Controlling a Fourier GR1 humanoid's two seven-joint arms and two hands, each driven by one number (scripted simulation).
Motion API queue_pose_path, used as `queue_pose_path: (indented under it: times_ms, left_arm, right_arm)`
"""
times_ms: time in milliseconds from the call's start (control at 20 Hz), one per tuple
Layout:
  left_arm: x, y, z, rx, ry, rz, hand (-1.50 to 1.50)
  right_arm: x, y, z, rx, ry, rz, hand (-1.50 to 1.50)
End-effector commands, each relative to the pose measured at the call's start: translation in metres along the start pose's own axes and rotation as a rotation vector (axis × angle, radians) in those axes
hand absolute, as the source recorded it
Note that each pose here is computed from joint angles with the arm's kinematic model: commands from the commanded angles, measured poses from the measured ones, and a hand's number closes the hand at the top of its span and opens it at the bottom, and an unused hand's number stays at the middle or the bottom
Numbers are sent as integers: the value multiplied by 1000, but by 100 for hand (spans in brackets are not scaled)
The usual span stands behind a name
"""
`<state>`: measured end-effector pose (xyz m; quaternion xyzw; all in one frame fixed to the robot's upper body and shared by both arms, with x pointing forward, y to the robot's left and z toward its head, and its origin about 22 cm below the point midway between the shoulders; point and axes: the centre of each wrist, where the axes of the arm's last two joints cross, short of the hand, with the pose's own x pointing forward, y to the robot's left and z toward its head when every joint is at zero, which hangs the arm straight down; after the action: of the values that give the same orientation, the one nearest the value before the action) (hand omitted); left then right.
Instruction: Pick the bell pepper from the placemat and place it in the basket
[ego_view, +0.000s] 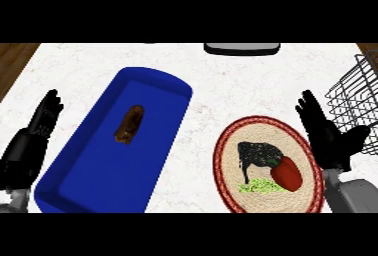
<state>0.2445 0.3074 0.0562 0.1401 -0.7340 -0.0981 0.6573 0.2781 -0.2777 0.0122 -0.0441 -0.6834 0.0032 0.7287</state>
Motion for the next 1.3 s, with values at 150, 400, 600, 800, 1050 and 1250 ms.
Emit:
queue_pose_path:
  times_ms: [150,400,600,800,1050,1250]
  left_arm:
    - [-52,-30,36,-69,355,109,0]
    - [-79,-38,58,-110,563,143,0]
    - [-90,-32,68,-56,656,170,0]
    - [-94,-17,75,-19,683,177,0]
    - [-91,-17,71,-27,677,177,0]
    - [-80,-26,70,-52,654,192,0]
  right_arm:
    - [68,79,-13,630,-258,-136,150]
    - [95,143,30,1281,-438,-129,150]
    - [85,132,60,1354,-492,52,-150]
    - [124,105,60,1219,-619,392,-150]
    - [198,68,42,995,-790,820,-150]
    - [257,44,41,935,-824,1042,-150]
